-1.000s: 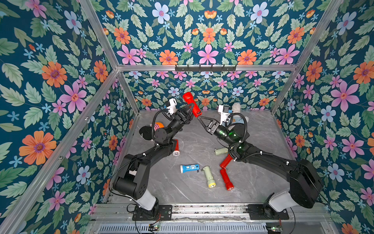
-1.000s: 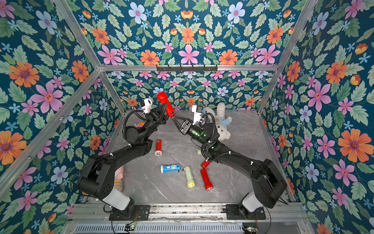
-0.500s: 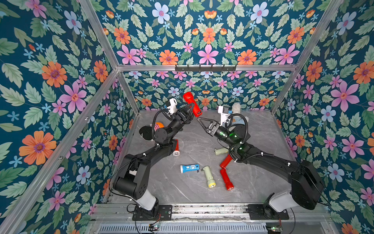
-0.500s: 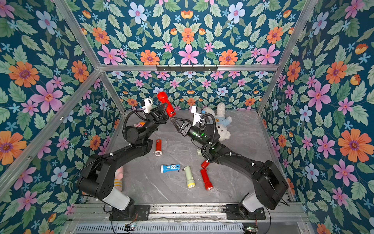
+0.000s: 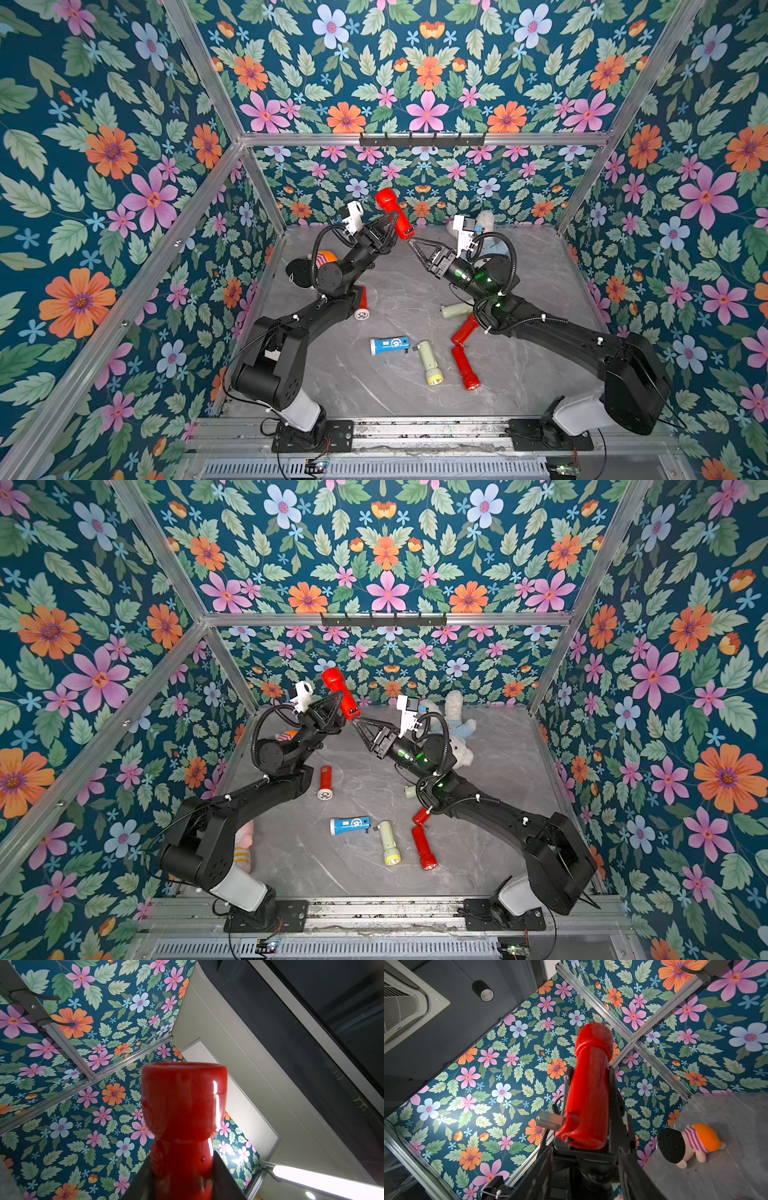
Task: Close the plug at the bottom of the flashlight
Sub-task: Close the plug of the flashlight.
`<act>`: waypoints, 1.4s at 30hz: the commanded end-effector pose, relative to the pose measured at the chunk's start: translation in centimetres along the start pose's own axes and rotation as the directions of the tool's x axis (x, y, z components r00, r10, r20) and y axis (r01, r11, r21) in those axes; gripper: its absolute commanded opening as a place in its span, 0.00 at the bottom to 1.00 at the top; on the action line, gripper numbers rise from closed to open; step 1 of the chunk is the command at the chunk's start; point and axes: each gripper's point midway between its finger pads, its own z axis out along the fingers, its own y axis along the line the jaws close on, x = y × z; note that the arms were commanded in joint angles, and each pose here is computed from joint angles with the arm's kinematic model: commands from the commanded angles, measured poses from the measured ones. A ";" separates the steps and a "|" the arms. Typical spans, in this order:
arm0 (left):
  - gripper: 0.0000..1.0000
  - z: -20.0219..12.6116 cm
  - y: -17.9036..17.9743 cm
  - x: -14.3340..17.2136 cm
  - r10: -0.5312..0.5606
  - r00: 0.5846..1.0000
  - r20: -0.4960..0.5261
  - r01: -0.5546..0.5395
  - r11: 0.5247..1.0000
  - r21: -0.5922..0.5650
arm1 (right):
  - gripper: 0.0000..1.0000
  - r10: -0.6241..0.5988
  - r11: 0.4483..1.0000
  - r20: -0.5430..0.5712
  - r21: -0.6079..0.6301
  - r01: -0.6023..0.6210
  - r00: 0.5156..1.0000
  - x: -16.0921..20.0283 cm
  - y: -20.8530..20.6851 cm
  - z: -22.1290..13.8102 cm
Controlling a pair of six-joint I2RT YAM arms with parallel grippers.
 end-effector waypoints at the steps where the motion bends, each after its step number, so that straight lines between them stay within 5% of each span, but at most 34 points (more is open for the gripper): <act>1: 0.32 -0.1 -3.9 0.6 0.061 0.998 -0.019 -0.058 0.989 0.139 | 0.52 -0.011 0.999 0.031 -0.042 0.012 0.999 -1.0 0.9 0.4; 26: 0.32 0.1 -5.9 0.6 0.071 0.997 -0.021 -0.066 0.982 0.176 | 0.18 0.040 0.994 0.011 -0.103 -0.039 0.999 -1.4 0.3 2.2; 33: 0.32 0.1 -5.8 0.7 0.060 0.998 -0.021 -0.055 0.983 0.175 | 0.00 0.054 0.993 -0.010 -0.109 -0.055 0.998 -1.1 -0.1 2.8; 42: 0.32 -0.6 -4.7 0.5 0.067 0.998 -0.021 -0.063 0.989 0.135 | 0.01 0.073 0.997 -0.079 0.002 -0.073 0.994 0.9 -3.1 2.2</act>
